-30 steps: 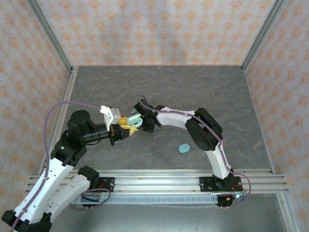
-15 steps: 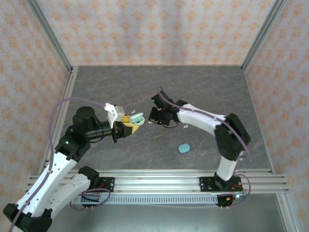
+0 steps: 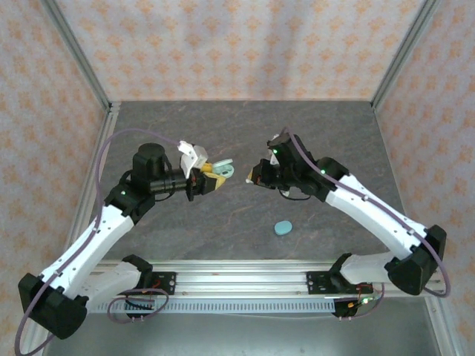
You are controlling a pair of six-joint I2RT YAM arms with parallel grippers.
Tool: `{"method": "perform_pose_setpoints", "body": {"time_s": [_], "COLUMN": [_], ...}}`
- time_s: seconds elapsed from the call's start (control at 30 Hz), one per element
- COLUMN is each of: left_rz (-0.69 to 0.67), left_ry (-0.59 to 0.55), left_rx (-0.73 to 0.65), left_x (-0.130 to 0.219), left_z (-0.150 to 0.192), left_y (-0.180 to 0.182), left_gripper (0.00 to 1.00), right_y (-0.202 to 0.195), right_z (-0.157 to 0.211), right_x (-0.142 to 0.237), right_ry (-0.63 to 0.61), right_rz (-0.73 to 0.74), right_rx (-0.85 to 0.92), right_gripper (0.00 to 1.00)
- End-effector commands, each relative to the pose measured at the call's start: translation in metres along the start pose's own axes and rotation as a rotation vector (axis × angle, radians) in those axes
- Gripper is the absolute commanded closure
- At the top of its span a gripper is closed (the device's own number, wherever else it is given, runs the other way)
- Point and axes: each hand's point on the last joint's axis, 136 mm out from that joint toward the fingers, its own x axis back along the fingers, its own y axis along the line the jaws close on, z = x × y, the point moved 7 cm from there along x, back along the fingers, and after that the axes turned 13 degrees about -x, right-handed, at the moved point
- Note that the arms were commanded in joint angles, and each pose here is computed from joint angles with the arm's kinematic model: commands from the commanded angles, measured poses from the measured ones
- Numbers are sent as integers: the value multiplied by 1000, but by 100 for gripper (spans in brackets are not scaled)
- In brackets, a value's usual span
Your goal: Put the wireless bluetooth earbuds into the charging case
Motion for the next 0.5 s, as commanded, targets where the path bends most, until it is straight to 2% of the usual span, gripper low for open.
{"method": "perform_pose_setpoints", "body": {"time_s": [0.0,0.17,0.47], "left_rz": [-2,16,38], "left_ry": [-60,-59,-53], "left_rx": [-108,-151,-239], "left_x": [-1,-12,-25], "left_z": [-19,-17,-21], "left_y": [-1,-5,-15], "left_gripper": [99,100,100], "right_y": [7,24,39], "right_z": [16,27,29], "right_x": [20,41,55], "right_ry": [30,28,35], "right_rz": [-45,-114,-170], "right_rx": [47,99,110], "right_gripper": [98,98,99]}}
